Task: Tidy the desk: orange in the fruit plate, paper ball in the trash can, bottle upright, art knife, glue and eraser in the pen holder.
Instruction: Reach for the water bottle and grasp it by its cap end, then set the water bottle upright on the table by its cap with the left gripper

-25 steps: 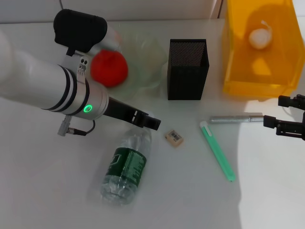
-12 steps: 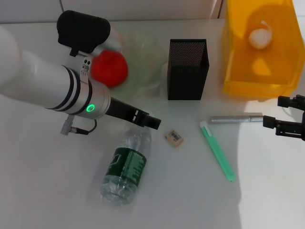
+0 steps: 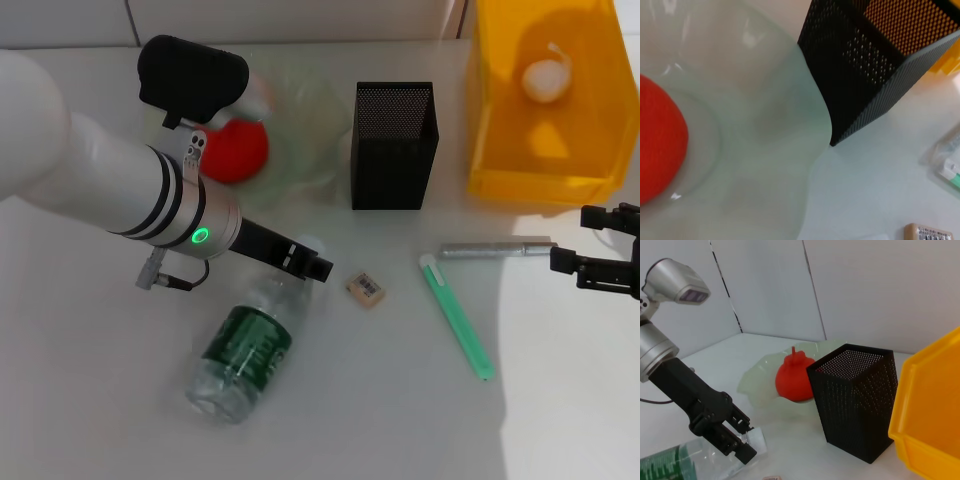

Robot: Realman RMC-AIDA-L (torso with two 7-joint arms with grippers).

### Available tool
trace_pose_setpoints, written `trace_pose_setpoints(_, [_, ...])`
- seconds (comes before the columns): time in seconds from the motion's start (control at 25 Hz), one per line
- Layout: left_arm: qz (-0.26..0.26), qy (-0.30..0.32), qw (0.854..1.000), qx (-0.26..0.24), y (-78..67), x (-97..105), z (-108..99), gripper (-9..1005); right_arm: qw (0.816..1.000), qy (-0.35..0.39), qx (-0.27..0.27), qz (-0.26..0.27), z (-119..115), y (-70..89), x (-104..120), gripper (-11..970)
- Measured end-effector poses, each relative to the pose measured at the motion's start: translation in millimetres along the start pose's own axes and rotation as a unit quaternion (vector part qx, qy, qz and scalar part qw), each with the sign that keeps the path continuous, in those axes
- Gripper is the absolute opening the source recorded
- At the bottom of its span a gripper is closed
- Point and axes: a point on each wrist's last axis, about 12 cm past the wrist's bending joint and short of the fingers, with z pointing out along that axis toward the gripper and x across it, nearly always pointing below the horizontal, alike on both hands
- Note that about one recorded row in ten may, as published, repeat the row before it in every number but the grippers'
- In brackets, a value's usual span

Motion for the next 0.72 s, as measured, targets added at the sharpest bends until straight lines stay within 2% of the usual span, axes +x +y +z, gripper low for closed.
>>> trace_pose_setpoints(0.12, [0.007,0.005,1.000,0.001,-2.0,-1.0,1.7,565,1.000,0.001,0.001,0.001,-0.9,0.3,1.2,844])
trace_pose_setpoints(0.44, [0.057,0.020,0.998,0.007,-17.5,-5.5,-0.3,500,1.000,0.003,0.001,0.003,-2.0,0.6,2.6,844])
trace_pose_setpoints(0.64, [0.094,-0.011,0.996,-0.001,-28.7,-11.7,-23.9,460,1.000,0.004,-0.001,0.003,-2.2,0.8,2.5,844])
trace_pose_setpoints(0.72, [0.121,-0.030,0.992,-0.006,-30.8,-12.8,-41.7,444,1.000,0.004,-0.001,0.002,-2.3,0.9,2.3,844])
